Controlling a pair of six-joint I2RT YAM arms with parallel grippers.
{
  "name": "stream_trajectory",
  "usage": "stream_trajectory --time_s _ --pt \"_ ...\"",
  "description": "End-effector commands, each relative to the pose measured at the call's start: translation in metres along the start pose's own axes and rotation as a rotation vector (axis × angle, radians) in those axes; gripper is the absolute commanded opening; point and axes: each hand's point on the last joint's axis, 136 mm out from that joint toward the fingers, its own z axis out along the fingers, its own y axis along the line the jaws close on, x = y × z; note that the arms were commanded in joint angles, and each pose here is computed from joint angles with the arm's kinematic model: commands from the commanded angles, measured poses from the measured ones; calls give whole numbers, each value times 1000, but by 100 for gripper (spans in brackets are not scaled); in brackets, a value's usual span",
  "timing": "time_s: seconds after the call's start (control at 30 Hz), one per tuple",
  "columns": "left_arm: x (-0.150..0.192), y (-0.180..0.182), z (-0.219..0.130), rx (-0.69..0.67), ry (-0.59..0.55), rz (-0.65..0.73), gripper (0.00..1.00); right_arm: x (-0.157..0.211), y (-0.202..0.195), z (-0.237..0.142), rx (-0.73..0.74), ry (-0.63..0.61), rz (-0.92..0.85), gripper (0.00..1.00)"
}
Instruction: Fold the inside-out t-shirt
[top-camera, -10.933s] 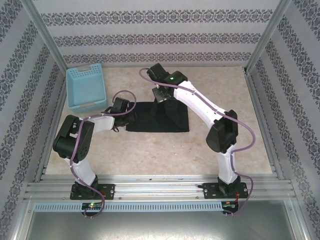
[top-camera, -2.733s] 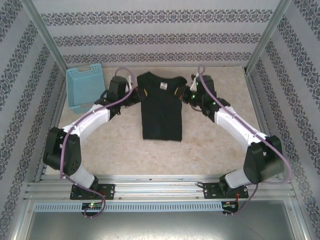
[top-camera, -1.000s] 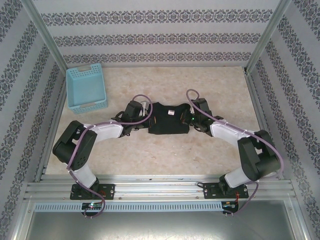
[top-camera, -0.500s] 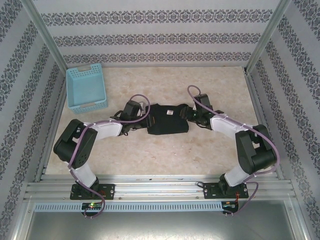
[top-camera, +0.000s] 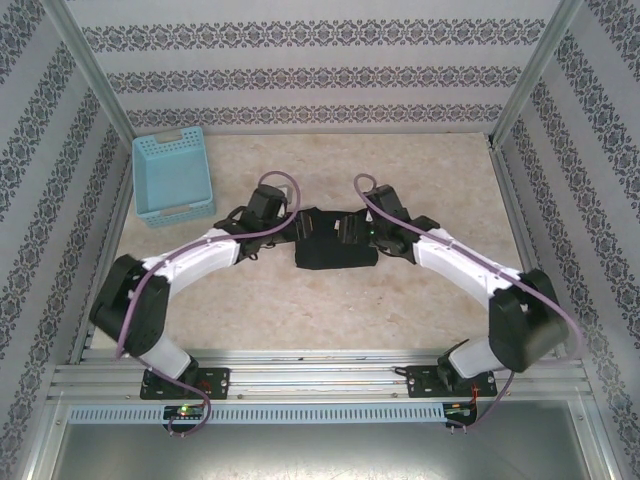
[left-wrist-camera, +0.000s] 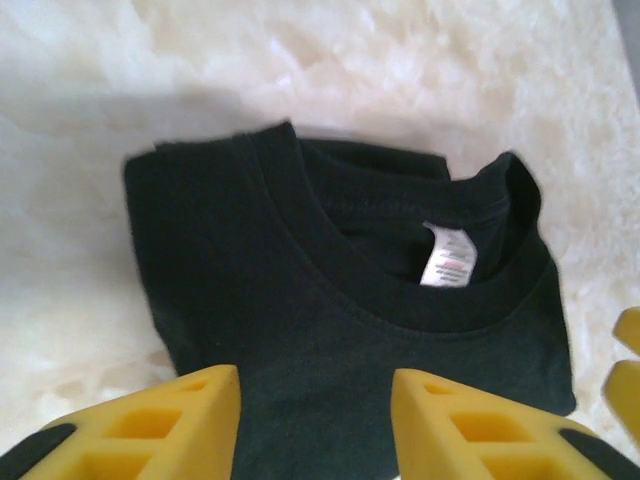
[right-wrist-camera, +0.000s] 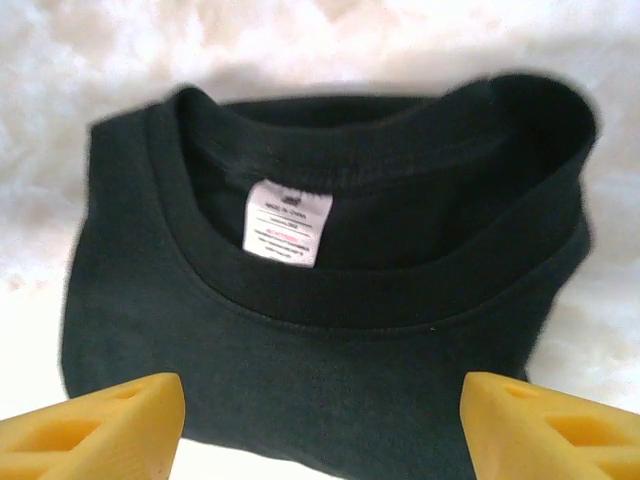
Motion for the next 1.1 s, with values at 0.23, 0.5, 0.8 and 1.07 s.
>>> stream_trajectory --time_s 0.23,0.5,0.8,1.07 --pt "19 23 59 -26 96 -66 39 16 -40 55 81 93 109 73" --pt "-2 22 -8 -92 -13 4 49 -6 -13 -8 140 -2 -70 84" --pt "-6 68 -83 -191 -221 -41 68 48 -3 25 305 165 -130 95" --pt "-19 78 -137 -208 -388 5 80 21 -8 95 330 253 -92 94"
